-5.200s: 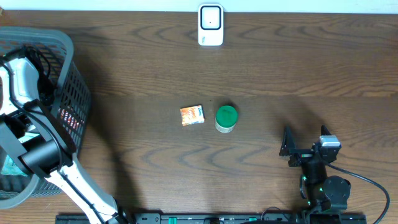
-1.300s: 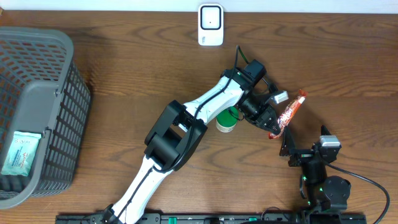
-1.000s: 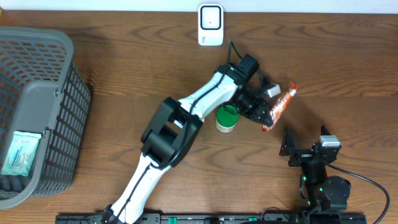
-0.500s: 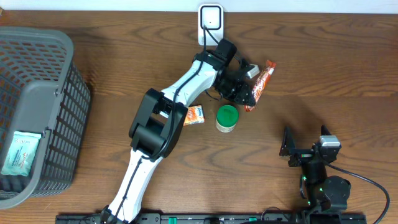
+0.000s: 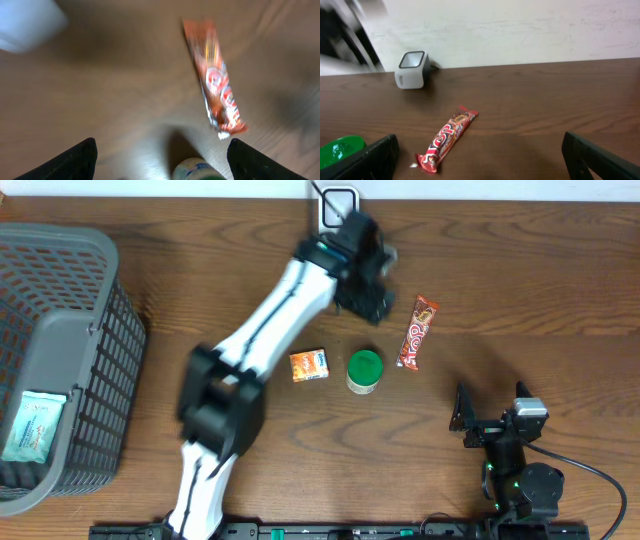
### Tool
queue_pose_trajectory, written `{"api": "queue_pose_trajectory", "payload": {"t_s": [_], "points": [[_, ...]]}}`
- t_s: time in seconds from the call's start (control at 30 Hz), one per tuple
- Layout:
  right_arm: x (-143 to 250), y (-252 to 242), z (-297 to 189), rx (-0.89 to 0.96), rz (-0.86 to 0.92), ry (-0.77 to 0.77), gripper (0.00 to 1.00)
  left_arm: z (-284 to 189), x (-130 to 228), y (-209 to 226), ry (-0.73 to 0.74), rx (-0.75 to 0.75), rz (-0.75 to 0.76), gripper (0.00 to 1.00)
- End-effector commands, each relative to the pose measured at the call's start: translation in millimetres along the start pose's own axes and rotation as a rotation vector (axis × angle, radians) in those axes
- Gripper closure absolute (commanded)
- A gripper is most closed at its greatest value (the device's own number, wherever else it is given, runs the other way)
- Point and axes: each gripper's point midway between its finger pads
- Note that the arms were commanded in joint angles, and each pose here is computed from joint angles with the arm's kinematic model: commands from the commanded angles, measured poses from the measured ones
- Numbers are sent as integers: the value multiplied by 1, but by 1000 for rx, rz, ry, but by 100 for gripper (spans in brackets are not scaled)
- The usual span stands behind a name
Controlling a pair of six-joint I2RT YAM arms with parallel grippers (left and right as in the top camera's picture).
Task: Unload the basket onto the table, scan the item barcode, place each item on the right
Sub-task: 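Hold the red bar under the scanner, then lay it right of the jar, then reach the left gripper into the basket and grasp the mint-green tissue pack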
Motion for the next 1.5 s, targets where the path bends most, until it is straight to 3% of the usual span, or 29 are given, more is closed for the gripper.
{"api": "queue_pose_trajectory", "payload": {"t_s": [0.0, 0.03, 0.07, 0.1, 0.17, 0.3, 0.37, 0.5, 0.73, 1.0, 1.2, 1.47], "points": [[1, 1, 0, -3, 12, 1, 1, -174, -30, 66, -221, -465, -107, 16], [1, 1, 0, -3, 12, 1, 1, -241, -12, 93, -270, -660, -226, 16], [1, 1, 0, -3, 12, 1, 1, -270, -1, 104, -290, -745, -286, 16], [1, 1, 0, -3, 12, 1, 1, -329, 30, 124, -332, -922, -432, 16], [1, 1, 0, -3, 12, 1, 1, -399, 84, 144, -377, -1112, -647, 16], [1, 1, 0, -3, 12, 1, 1, -454, 183, 165, -380, -1266, -1049, 16], [1, 1, 0, -3, 12, 1, 1, -463, 259, 169, -279, -1347, -1339, 15], [1, 1, 0, -3, 12, 1, 1, -450, 340, 172, -85, -1384, -1612, 16], [1, 1, 0, -3, 12, 1, 1, -388, 431, 186, 305, -1294, -1786, 16], [1, 1, 0, -3, 12, 1, 1, -293, 485, 223, 645, -1121, -1747, 11], [1, 1, 0, -3, 12, 1, 1, -231, 523, 234, 823, -1015, -1726, 11], [1, 1, 0, -3, 12, 1, 1, -210, 536, 246, 846, -984, -1657, 11]]}}
Point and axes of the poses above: each gripper's point midway between its finger pads, its own z axis out along the fingers, its own y axis along the line the jaws close on, x = y × z, and after that the axes turned 15 degrees about z, right-handed
